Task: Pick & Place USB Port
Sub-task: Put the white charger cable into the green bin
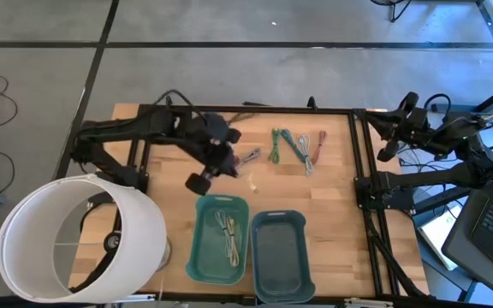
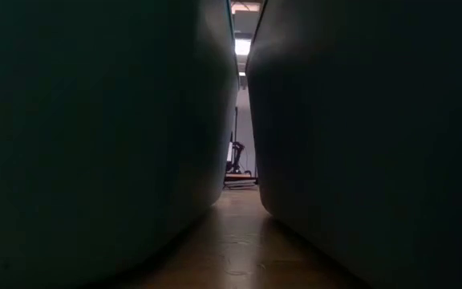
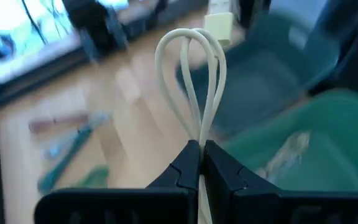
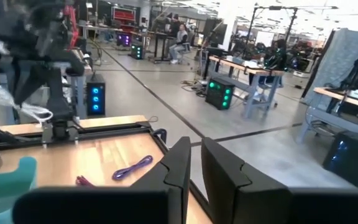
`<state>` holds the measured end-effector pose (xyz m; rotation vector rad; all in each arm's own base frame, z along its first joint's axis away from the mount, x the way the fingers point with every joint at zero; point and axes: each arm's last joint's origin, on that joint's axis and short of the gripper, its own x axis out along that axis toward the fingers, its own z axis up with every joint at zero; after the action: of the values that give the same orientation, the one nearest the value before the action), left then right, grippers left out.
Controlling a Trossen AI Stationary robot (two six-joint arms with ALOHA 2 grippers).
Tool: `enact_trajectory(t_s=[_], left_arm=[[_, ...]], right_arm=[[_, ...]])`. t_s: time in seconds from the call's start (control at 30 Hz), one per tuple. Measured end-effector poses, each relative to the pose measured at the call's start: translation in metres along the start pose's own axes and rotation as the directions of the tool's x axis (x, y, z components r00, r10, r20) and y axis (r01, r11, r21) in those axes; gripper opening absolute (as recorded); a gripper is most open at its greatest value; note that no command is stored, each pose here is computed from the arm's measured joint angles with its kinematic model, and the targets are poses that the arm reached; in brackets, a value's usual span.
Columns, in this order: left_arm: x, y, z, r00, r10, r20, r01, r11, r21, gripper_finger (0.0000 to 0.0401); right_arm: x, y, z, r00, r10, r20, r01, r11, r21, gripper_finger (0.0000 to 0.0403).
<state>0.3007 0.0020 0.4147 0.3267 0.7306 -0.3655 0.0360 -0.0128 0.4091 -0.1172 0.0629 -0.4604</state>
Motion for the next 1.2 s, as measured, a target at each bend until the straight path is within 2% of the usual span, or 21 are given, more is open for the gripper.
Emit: enact_trajectory(t_s=[0.07,0.13,0.27,0.37,0.5,0.6,0.7,0.87,1.03,1.1,1.2], left_arm=[[0.008,-0.003,-0.005,0.994,0.035,-0.100,-0.036,0.999,-0.004,0.0004],[0.018,-0.005,-0.006,0.988,0.036,-0.149,-0.031,0.999,0.030,0.0004],[0.053,-0.022,-0.008,0.960,-0.054,-0.274,0.105,0.979,0.174,0.0003],[0.074,-0.037,-0.015,0.903,-0.108,-0.415,0.233,0.936,0.264,0.0003],[0.094,-0.052,-0.024,0.812,-0.147,-0.565,0.371,0.878,0.304,0.0003],[0.100,-0.063,-0.021,0.809,-0.162,-0.565,0.409,0.845,0.344,0.0003],[0.105,-0.076,-0.011,0.847,-0.181,-0.500,0.409,0.822,0.395,0.0003],[0.109,-0.097,0.001,0.883,-0.195,-0.427,0.388,0.815,0.431,0.0003],[0.131,-0.110,-0.002,0.857,-0.243,-0.454,0.447,0.788,0.423,0.0003],[0.144,-0.114,-0.007,0.833,-0.278,-0.478,0.493,0.765,0.414,0.0003],[0.163,-0.120,-0.016,0.800,-0.277,-0.533,0.540,0.719,0.437,0.0003]], right_arm=[[0.000,0.000,0.000,1.000,-0.005,0.000,0.005,1.000,-0.004,0.0044],[0.000,-0.001,0.000,1.000,-0.025,0.001,0.025,1.000,-0.002,0.0044],[0.000,-0.001,0.000,1.000,-0.030,-0.006,0.030,1.000,-0.006,0.0044],[0.000,-0.001,0.000,0.999,-0.049,-0.007,0.049,0.999,-0.008,0.0044],[0.000,-0.002,0.000,0.998,-0.061,-0.008,0.061,0.998,-0.008,0.0044],[0.000,-0.002,0.000,0.998,-0.063,-0.008,0.063,0.998,-0.008,0.0044],[0.000,-0.002,0.000,0.998,-0.064,-0.009,0.064,0.998,-0.008,0.0044],[0.000,-0.002,-0.001,0.998,-0.063,-0.012,0.063,0.998,-0.010,0.0044],[0.000,-0.002,-0.001,0.998,-0.063,-0.012,0.063,0.998,-0.010,0.0044],[0.000,-0.002,-0.001,0.998,-0.063,-0.012,0.063,0.998,-0.010,0.0044],[0.000,-0.002,-0.001,0.998,-0.063,-0.012,0.063,0.998,-0.010,0.0044]])
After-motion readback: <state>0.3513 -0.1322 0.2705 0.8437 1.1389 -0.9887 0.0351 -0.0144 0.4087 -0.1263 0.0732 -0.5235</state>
